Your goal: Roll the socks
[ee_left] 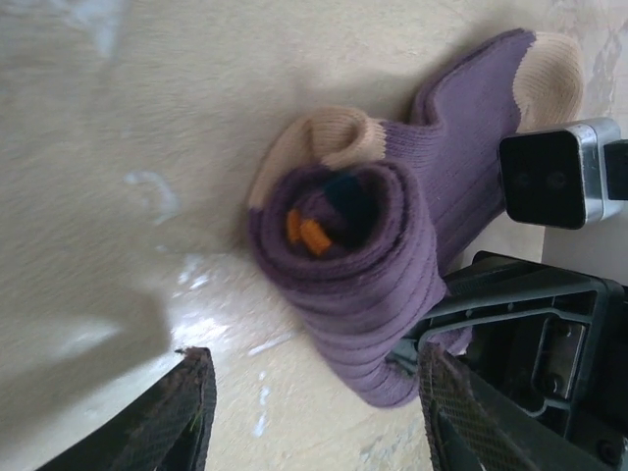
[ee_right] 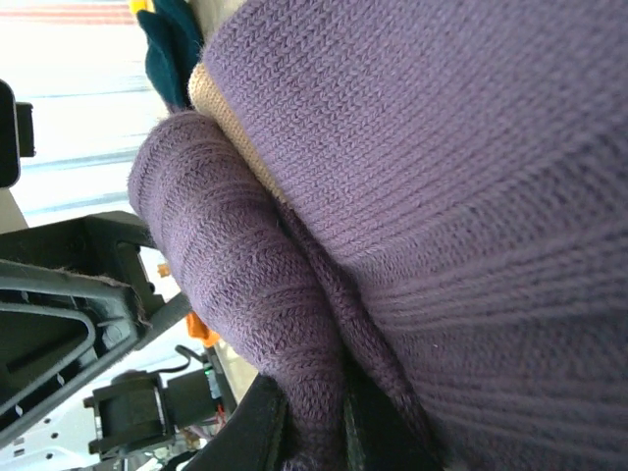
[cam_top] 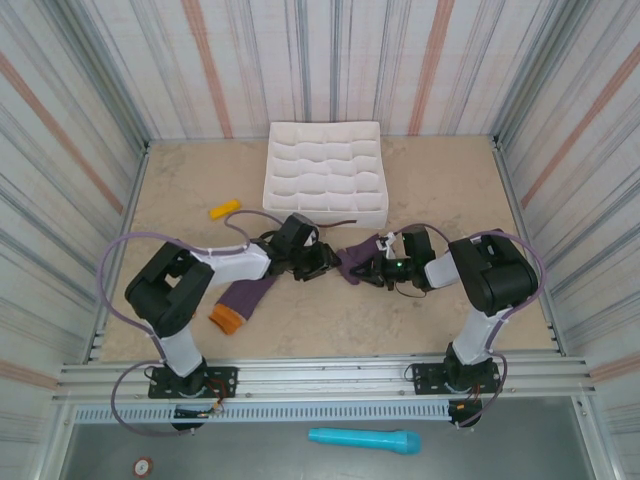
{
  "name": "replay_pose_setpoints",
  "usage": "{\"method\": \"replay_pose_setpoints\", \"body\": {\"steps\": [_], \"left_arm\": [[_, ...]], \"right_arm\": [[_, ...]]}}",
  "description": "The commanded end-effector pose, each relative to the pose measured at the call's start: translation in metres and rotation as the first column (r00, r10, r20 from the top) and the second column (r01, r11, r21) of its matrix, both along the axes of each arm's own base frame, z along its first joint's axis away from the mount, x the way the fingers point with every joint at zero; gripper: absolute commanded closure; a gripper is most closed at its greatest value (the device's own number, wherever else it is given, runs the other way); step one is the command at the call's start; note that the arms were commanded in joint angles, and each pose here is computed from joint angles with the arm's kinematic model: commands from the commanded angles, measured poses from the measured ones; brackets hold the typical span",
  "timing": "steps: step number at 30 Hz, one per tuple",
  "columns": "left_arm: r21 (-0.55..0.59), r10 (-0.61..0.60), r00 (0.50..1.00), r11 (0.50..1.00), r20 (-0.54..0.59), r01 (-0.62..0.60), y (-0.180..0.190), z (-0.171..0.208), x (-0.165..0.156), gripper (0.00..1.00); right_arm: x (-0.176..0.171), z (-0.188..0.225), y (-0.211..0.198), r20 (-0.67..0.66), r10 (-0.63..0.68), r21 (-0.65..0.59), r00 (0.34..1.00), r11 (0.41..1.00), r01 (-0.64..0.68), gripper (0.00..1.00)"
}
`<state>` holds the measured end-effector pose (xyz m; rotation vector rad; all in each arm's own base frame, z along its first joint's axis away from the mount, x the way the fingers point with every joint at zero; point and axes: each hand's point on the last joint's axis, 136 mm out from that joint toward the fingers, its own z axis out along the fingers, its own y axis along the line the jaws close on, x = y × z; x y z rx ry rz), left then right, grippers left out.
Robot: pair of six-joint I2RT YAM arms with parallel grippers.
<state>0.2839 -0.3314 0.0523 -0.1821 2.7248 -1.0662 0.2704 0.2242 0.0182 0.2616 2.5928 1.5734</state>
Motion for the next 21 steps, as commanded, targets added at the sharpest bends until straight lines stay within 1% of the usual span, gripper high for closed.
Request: {"method": "replay_pose_setpoints", "body": {"steps": [1,16,20,21], "left_arm": [[0.009,-0.009,0.999,1.000,0.042,0.008,-0.010,-0.001,0.009,0.43],[0.038,0.033,0.999,0.999,0.024,-0.033,-0.019,-0.026,0.016,0.51],[0.049,0.041,0.999,0.998,0.017,-0.042,-0.021,-0.030,0.018,0.59],[0.052,0.045,0.999,0.998,0.015,-0.046,-0.021,-0.031,0.018,0.62]], "right_arm": [[-0.054,-0.075,-0.041,-0.340,-0.165,-0.256,0.926,0.964,0.078,1.00],[-0.050,-0.072,-0.044,-0.322,-0.184,-0.220,0.929,0.969,0.116,1.00],[-0.046,-0.066,-0.043,-0.301,-0.182,-0.201,0.936,0.972,0.124,1.00],[-0.044,-0.064,-0.042,-0.292,-0.180,-0.197,0.939,0.972,0.125,0.96]]}}
